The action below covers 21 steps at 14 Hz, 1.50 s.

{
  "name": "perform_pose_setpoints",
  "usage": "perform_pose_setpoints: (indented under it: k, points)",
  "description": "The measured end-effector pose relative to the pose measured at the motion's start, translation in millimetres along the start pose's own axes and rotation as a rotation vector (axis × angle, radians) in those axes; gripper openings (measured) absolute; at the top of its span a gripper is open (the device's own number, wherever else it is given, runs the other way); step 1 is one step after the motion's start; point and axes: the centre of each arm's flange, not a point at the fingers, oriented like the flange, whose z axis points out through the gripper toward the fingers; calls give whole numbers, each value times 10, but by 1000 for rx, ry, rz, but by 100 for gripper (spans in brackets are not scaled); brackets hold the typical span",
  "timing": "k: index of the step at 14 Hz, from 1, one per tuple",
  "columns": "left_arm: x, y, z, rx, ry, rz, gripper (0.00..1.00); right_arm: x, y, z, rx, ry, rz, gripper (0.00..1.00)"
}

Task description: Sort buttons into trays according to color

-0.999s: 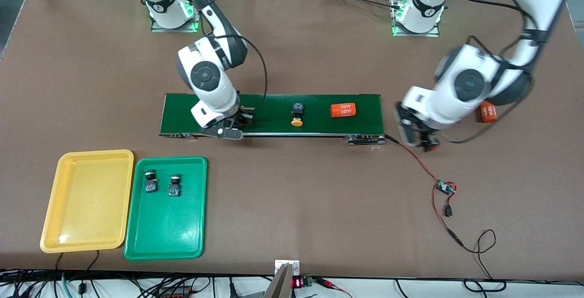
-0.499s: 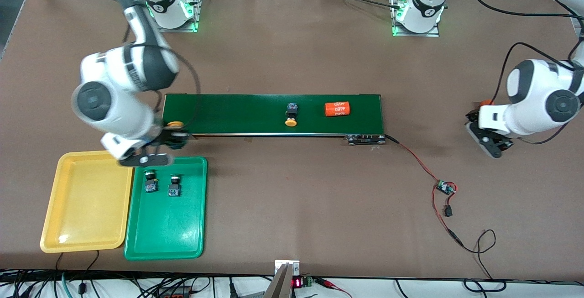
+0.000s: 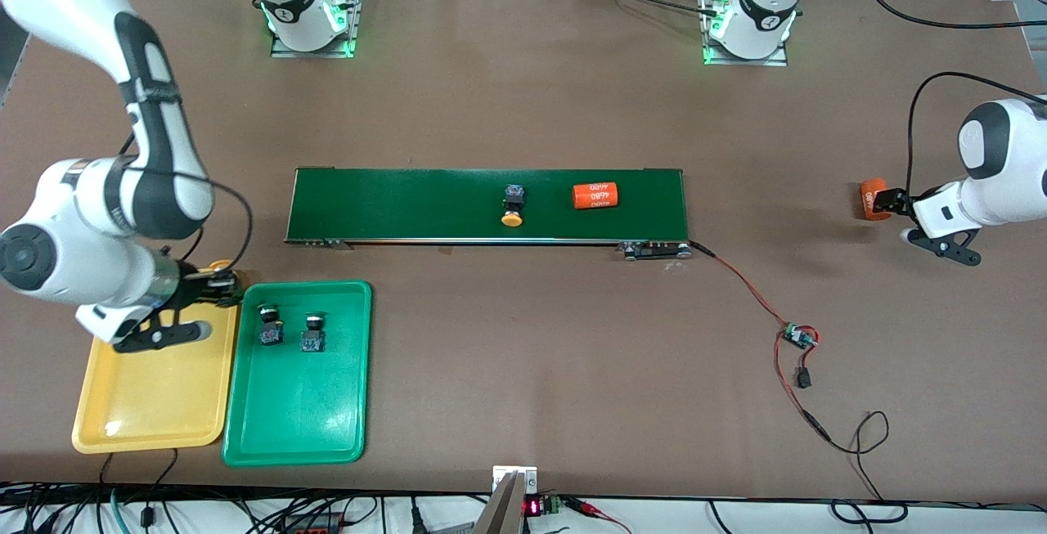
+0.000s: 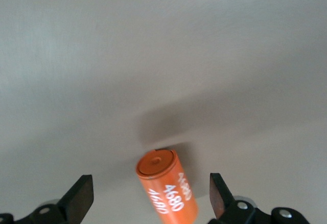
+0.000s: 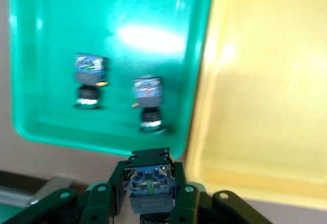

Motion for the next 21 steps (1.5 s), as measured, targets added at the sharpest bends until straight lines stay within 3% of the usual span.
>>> perform_pose_setpoints:
  k: [3,7,14,15,19,21]
  points:
    - [-74,93,167,-18,-32,-171,100,104,572,367,-11,51,-44,41]
    - [-155,-9,209,-22,-31,-229,100,89,1082,788,-40,112,-121,41]
    - [-210,-71,458,-58,-50,-245,100,18,1316,931,-44,114,-136,41]
    - [-207,-66,489,-63,-52,-244,100,16,1321,939,-44,114,-136,44]
    - [-216,-68,568,-74,-61,-245,100,57,1277,879,-41,122,-142,85]
    - [-244,-89,655,-85,-73,-249,94,98,1127,813,-16,103,-152,85]
